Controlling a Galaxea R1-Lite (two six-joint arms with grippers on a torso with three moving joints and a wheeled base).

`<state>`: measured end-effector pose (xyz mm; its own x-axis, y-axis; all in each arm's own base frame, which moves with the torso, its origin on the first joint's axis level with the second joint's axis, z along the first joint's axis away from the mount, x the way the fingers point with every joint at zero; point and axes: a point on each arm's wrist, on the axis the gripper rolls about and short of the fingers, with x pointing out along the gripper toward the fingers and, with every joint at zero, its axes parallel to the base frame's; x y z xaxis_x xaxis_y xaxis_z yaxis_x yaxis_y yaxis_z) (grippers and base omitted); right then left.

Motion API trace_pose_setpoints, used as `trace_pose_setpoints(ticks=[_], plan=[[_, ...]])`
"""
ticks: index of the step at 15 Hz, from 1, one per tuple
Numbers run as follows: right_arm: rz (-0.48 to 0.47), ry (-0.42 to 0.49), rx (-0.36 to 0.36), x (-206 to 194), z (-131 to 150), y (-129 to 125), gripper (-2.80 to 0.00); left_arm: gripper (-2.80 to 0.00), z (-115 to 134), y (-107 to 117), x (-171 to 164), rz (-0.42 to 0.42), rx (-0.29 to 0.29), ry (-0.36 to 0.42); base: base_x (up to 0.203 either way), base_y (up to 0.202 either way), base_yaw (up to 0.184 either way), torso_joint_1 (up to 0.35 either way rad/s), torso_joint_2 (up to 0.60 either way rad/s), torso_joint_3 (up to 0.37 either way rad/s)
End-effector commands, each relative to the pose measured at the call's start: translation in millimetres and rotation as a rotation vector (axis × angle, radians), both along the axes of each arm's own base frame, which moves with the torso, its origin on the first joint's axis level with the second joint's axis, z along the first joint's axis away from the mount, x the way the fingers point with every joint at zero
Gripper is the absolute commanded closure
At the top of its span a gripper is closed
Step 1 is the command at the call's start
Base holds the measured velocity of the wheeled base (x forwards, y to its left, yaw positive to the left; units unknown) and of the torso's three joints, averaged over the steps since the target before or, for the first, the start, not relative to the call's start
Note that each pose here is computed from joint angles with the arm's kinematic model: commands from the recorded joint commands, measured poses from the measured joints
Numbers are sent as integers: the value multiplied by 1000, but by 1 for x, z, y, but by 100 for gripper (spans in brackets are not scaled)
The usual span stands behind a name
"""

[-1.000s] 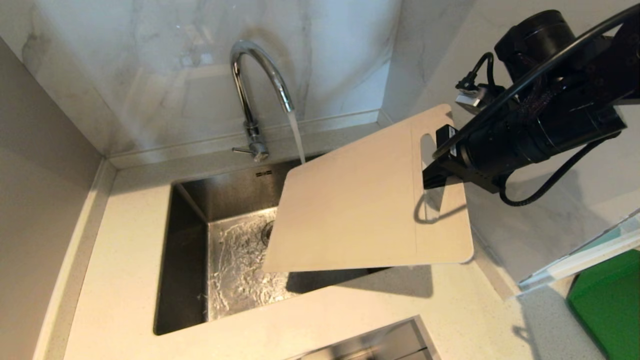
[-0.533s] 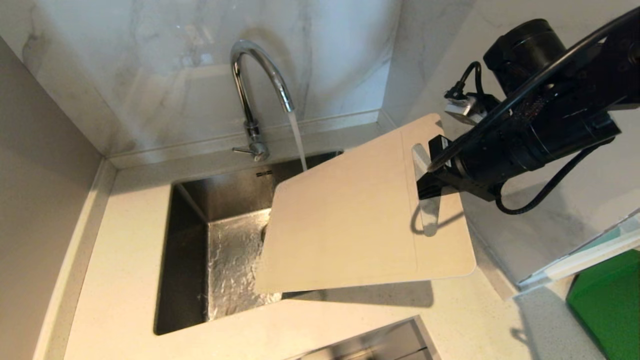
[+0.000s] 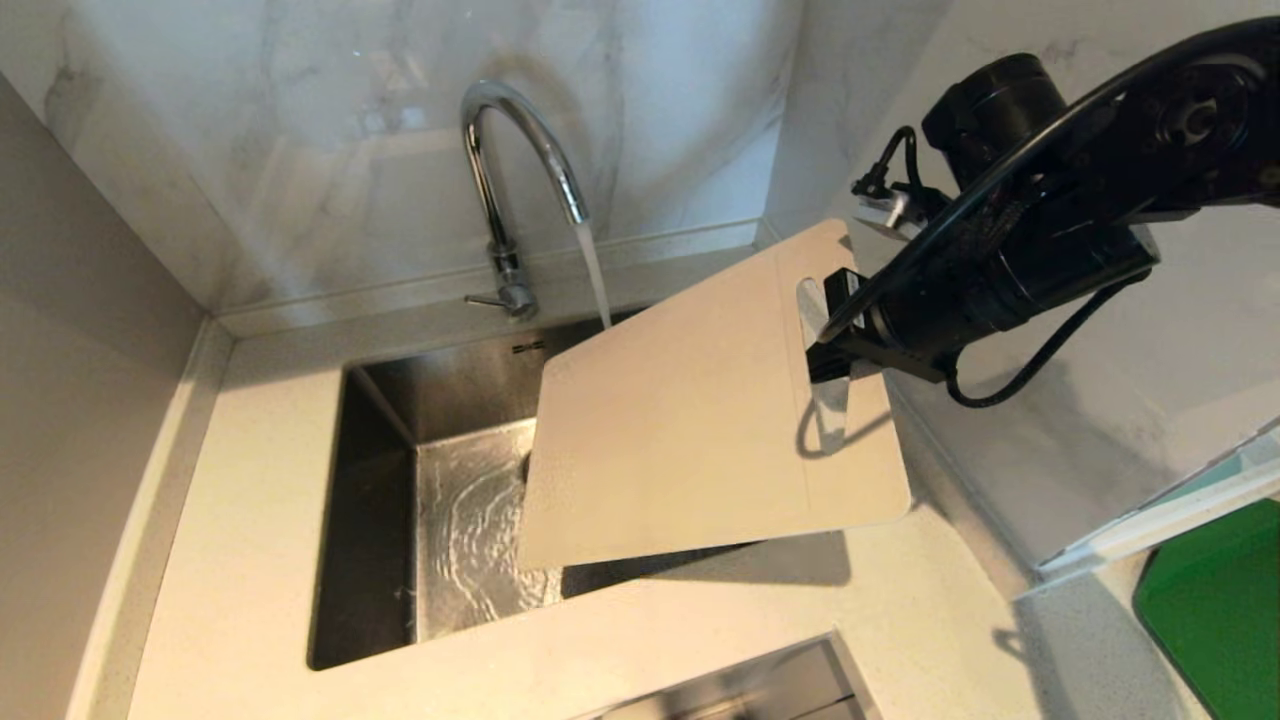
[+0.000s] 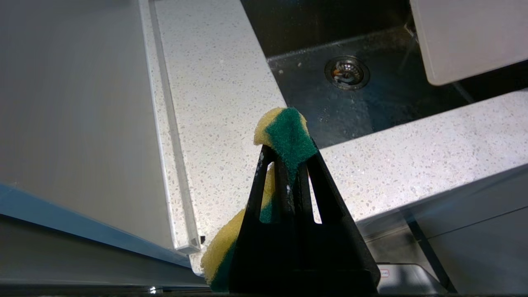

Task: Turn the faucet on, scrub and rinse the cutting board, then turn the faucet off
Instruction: Turn off the tap

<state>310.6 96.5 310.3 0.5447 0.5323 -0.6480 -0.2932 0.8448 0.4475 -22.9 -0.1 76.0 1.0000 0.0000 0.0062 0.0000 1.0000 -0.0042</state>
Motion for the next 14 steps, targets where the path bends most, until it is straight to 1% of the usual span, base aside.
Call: trace_pose_setpoints(ticks=[1, 7, 14], plan=[[-4, 13, -3, 12, -10, 3, 0, 0, 0, 0, 0, 0, 0, 2, 0, 0, 0, 0, 0, 0], [-22, -43, 8, 20, -7, 0, 0, 0, 0, 0, 0, 0, -2, 1, 0, 0, 0, 0, 0, 0], [-52, -77, 19, 26, -5, -8, 0, 0, 0, 0, 0, 2, -2, 0, 0, 0, 0, 0, 0, 0]])
